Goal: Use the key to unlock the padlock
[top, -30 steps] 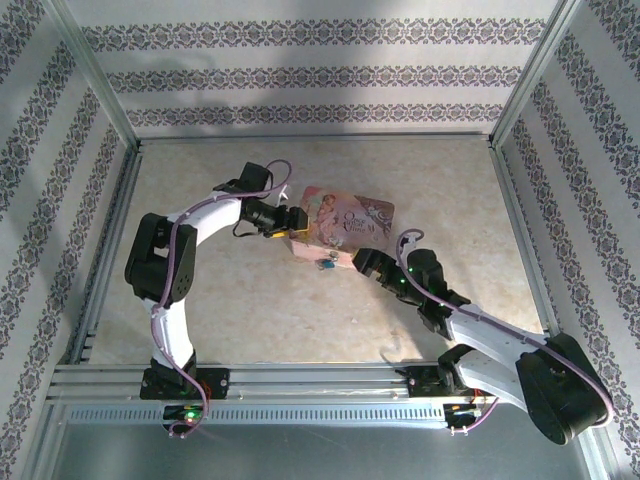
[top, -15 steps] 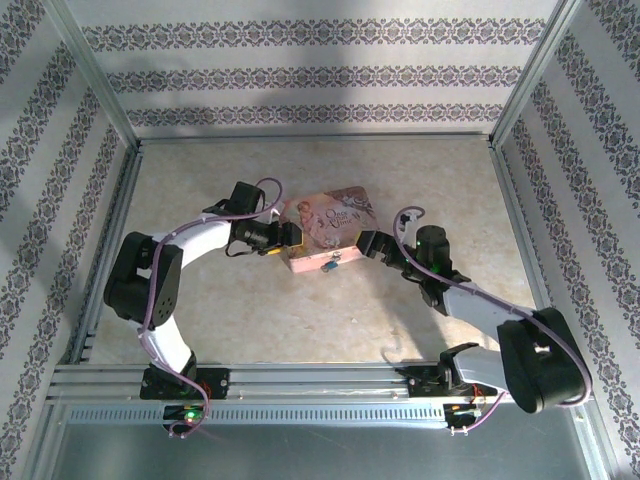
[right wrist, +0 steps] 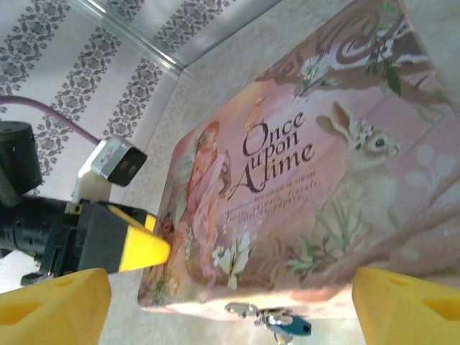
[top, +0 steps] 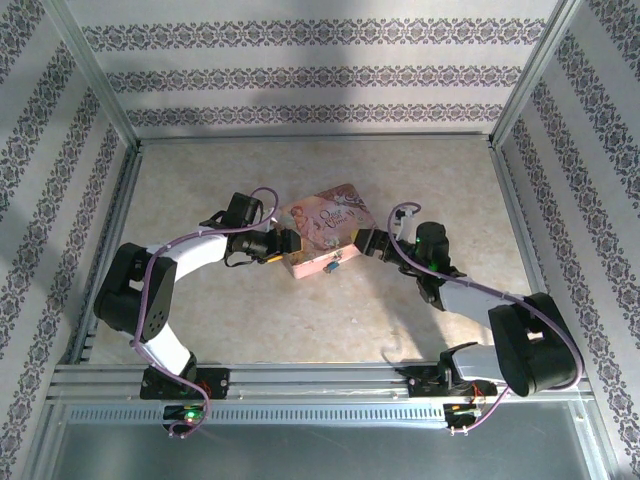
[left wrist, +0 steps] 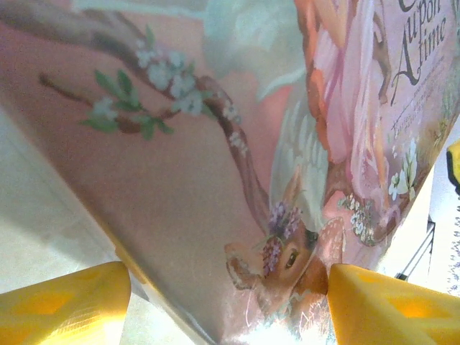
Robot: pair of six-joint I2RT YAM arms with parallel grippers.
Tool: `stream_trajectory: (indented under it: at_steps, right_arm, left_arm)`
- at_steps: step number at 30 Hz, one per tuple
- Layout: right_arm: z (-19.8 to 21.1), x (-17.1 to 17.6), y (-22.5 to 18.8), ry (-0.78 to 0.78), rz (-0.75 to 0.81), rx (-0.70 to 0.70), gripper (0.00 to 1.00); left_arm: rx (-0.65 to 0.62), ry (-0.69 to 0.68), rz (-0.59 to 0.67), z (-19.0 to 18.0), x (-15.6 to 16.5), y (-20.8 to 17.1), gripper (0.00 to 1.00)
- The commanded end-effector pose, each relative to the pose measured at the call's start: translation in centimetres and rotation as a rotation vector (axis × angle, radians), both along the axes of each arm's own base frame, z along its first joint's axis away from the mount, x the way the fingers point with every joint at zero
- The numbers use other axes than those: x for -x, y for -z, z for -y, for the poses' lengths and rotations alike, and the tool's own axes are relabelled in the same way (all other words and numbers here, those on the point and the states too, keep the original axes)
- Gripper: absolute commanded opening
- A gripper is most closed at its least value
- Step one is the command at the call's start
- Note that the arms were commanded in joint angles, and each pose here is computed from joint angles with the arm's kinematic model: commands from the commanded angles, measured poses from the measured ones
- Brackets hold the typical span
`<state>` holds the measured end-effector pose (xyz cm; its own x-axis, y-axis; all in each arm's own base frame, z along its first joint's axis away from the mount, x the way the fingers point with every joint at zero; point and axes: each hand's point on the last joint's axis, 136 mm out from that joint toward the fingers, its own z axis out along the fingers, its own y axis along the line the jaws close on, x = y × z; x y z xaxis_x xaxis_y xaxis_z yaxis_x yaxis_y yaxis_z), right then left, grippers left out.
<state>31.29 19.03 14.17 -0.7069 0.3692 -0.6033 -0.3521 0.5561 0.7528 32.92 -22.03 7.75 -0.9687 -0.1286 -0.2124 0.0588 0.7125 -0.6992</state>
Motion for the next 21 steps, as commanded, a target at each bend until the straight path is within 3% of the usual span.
stream_trajectory:
  at_steps: [1, 6, 21]
  right_arm:
    - [-0.7, 1.7, -0.3, -0.07, 0.04, 0.003, 0.84]
    - [-2.7, 3.6, 2.1, -0.134, 0.021, 0.052, 0.82]
    - [-5.2, 2.6, 6.0, -0.072, -0.005, 0.131, 0.74]
  left_arm:
    - [-0.047, -0.02, -0.045, -0.5, 1.3, 1.5, 0.71]
    - [-0.053, -0.028, -0.038, -0.7, 1.4, 1.4, 0.71]
    - [-0.052, -0.033, -0.032, -0.8, 1.6, 1.1, 0.71]
